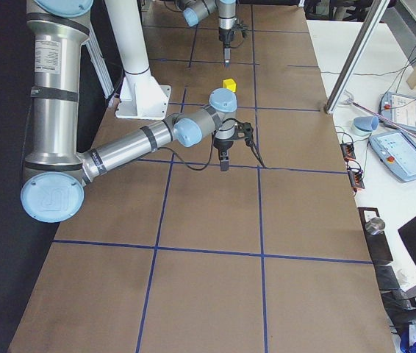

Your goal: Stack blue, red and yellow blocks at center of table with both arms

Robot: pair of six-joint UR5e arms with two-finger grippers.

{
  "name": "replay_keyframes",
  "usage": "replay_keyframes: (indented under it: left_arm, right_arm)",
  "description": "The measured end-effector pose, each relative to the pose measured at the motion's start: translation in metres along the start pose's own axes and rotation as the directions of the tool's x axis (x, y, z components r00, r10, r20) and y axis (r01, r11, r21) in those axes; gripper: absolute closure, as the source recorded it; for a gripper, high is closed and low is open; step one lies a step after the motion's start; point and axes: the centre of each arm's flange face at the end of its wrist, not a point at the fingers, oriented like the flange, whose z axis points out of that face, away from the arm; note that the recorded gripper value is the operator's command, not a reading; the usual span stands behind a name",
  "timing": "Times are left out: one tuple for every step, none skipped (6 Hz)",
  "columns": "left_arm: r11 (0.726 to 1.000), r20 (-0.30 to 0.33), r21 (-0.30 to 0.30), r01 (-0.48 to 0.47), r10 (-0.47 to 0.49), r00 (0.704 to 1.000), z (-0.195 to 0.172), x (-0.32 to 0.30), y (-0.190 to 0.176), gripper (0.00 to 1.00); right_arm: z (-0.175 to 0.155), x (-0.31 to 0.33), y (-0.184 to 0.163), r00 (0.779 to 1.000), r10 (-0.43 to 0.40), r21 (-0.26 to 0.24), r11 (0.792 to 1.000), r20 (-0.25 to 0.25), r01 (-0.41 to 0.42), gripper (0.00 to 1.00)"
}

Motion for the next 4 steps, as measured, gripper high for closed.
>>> replay_keyframes:
  left_arm:
    - [0.998, 0.024, -0.004, -0.069, 0.069, 0.997, -0.008, -0.054, -0.002, 0.0]
    - [0.991, 0.053, -0.03, -0.134, 0.135, 0.989, -0.019, -0.121, -0.008, 0.0]
    - [0.977, 0.079, -0.06, -0.202, 0.207, 0.975, -0.036, -0.197, -0.011, 0.0]
    - [0.958, 0.104, -0.081, -0.274, 0.281, 0.954, -0.058, -0.269, -0.015, 0.0]
  right_arm:
    - [-0.014, 0.054, 0.017, 0.999, -0.033, -0.002, 0.999, 0.005, 0.033, 0.0]
    - [-0.023, 0.094, 0.034, 0.998, -0.065, -0.003, 0.998, 0.0, 0.065, 0.0]
    - [-0.031, 0.124, 0.045, 0.996, -0.085, -0.01, 0.996, -0.014, 0.085, 0.0]
    - [-0.039, 0.155, 0.055, 0.993, -0.112, -0.032, 0.993, -0.032, 0.111, 0.0]
